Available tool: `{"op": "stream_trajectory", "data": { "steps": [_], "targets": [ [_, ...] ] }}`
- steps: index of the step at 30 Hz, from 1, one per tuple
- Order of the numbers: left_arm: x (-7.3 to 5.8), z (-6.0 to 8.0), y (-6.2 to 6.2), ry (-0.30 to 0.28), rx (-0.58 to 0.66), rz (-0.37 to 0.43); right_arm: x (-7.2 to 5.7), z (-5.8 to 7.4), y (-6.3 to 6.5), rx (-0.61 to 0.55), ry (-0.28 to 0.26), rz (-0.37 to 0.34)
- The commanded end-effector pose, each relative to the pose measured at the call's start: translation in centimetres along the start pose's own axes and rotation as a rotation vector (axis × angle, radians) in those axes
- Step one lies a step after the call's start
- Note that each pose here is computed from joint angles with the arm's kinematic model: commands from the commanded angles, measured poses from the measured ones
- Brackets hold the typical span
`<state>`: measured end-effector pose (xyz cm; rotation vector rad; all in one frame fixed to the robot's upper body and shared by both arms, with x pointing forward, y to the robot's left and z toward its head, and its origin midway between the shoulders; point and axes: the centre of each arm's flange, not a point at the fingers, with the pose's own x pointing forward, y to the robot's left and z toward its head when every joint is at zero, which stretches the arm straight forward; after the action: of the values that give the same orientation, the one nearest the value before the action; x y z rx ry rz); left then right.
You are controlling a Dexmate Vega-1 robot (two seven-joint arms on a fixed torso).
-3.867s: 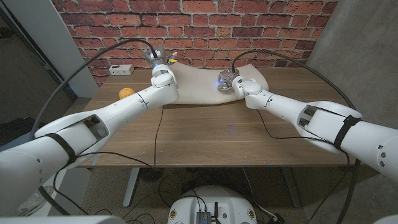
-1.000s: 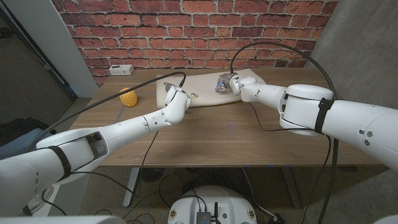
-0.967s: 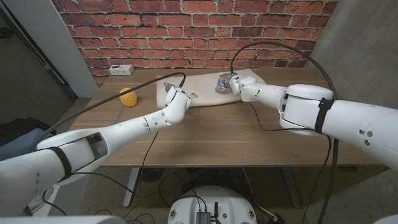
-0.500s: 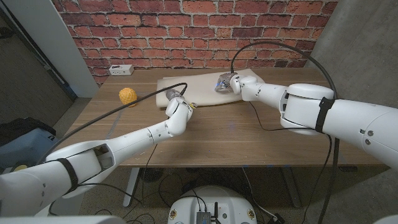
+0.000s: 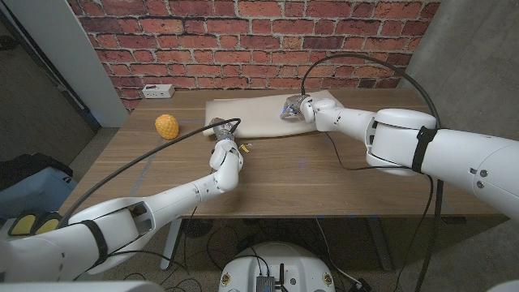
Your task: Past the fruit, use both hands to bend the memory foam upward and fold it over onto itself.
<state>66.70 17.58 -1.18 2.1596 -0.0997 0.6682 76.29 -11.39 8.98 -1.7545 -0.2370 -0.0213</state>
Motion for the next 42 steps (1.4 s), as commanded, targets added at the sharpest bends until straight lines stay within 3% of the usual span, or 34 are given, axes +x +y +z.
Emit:
{"op": "stream_trajectory", "data": {
  "steps": [1, 6, 13, 25, 35, 42],
  "targets": [
    [1.1, -2.8, 0.9, 0.02, 0.058, 0.303, 0.0, -0.4, 1.1, 0.021, 0.014, 0.017],
    [1.6, -4.2, 2.2, 0.013, 0.098, 0.411, -0.1, -0.3, 1.8, 0.03, 0.019, 0.022],
    [2.3, -5.3, 4.0, -0.019, 0.149, 0.503, -0.1, -0.3, 2.4, 0.037, 0.024, 0.026],
    [4.0, -6.6, 7.9, -0.125, 0.251, 0.651, -0.3, -0.5, 3.6, 0.031, 0.067, -0.014],
    [5.5, -6.4, 11.5, -0.172, 0.304, 0.749, -1.1, -0.1, 4.3, 0.037, 0.044, -0.017],
    [6.0, -5.8, 14.2, -0.238, 0.306, 0.839, -1.5, 0.0, 4.8, 0.031, 0.036, -0.018]
  ]
}}
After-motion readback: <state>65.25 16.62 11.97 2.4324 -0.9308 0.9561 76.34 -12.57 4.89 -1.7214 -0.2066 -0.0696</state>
